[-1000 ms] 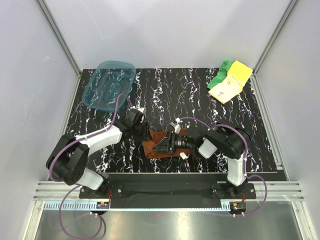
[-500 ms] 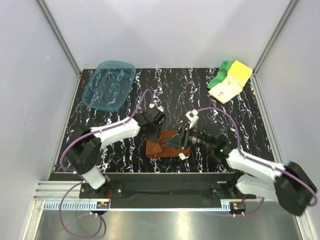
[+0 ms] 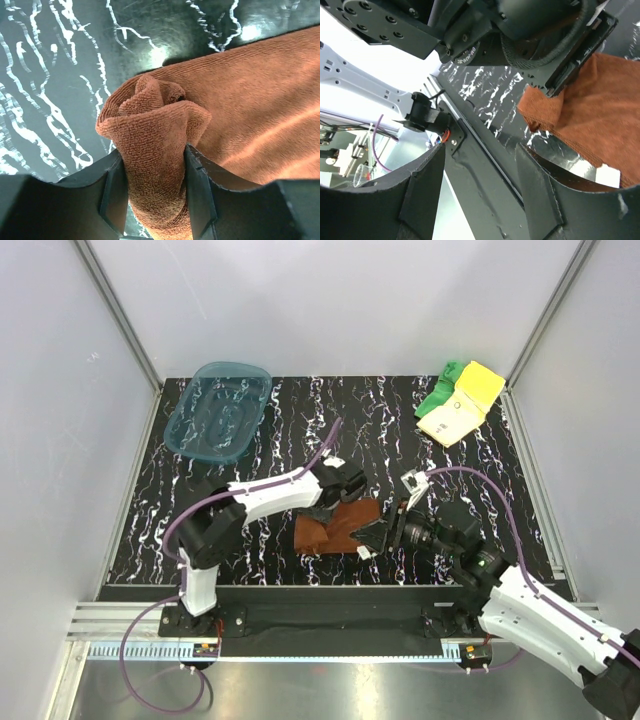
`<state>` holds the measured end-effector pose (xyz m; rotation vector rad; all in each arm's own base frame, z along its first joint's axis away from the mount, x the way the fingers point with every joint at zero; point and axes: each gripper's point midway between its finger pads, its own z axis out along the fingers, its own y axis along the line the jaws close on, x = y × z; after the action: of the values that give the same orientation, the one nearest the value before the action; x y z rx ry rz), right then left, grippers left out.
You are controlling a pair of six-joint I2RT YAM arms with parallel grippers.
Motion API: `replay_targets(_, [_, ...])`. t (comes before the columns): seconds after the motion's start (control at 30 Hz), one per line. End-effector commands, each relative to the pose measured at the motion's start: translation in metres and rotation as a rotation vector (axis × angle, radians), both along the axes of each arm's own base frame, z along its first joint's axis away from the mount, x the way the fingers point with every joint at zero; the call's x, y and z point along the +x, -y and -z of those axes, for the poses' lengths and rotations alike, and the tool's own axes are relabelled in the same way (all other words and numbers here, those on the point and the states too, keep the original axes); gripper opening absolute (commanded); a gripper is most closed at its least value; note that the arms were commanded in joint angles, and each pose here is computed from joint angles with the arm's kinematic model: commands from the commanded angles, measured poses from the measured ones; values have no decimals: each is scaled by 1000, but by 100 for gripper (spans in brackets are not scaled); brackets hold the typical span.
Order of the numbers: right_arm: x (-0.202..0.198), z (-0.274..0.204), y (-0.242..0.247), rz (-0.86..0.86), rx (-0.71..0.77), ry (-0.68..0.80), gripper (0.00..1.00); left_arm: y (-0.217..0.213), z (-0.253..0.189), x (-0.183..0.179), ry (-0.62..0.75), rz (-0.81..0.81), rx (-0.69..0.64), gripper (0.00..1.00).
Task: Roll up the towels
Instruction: Roll the towel
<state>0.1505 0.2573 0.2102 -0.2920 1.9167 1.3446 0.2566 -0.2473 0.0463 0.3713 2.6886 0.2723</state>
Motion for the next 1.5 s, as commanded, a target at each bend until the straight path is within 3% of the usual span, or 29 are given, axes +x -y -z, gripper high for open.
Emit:
replay_targets(0.0, [-1, -7, 6, 15, -15, 36, 66, -14, -18, 11, 107, -70, 134, 48])
replay_targets(0.3, [-8, -17, 16, 16, -37, 60, 66, 5, -1, 12, 124, -20, 278, 57])
replay_targets(0.4, [-10, -20, 20, 20, -45, 70, 66, 15, 14, 6, 86, 11, 261, 71])
replay_targets(0.43, [-11, -19, 22, 24, -50, 68, 66, 22, 17, 7, 87, 18, 229, 81])
replay_targets(0.53, [-13, -20, 25, 29, -57, 70, 66, 35, 20, 5, 73, 34, 177, 90])
replay_targets(0.97, [-19, -47, 39, 46, -85, 124, 66, 69, -42, 11, 131, 54, -74, 99])
replay_targets(1.23, [-17, -51, 38, 51, -87, 114, 67, 73, -53, 7, 133, 59, -161, 99])
replay_targets(1.47, [-14, -54, 30, 21, -112, 99, 64, 46, -98, 14, 210, -11, -337, 99])
